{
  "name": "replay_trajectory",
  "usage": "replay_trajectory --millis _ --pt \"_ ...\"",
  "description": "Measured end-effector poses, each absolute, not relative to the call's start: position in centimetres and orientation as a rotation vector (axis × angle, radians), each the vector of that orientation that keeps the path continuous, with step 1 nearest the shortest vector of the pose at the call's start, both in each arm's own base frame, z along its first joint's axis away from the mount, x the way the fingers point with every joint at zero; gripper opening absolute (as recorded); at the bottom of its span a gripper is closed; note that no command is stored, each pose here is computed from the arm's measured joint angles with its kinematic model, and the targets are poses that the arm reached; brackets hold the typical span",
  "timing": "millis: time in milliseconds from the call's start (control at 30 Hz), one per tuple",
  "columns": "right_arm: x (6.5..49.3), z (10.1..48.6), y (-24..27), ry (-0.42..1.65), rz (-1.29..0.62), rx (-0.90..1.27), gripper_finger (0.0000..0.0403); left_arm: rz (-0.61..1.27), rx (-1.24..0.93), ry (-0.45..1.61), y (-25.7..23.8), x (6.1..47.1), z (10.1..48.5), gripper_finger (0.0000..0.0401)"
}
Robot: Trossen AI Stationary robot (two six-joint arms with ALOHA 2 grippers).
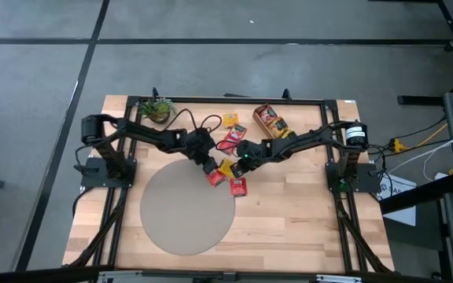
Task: Pick & Place Tea
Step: Put the orange tea bag into the middle section of the wooden organizer
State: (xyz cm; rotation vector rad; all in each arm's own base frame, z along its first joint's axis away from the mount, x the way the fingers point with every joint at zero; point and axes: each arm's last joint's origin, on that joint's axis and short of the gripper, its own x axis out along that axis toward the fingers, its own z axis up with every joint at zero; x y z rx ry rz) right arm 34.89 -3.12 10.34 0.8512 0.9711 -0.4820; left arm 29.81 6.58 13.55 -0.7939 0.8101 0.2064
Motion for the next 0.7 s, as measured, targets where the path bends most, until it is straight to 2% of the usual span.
replay_trajectory --millis 133,267,700 --pt "34.9 10.3 -3.1 0.966 -0.483 0.855 0.0007 0.148 -0.96 0.838 7.1 30.1 11.1 0.0141" --pt "34.9 10.3 -3.1 0.966 -0.483 0.855 0.0007 0.079 -1.059 0.754 7.5 31.3 10.4 0.0142" --pt "34.9 10.3 -3.1 0.964 -0.482 0.855 0.0007 0.12 -1.052 0.741 8.9 30.5 10.8 0.0142"
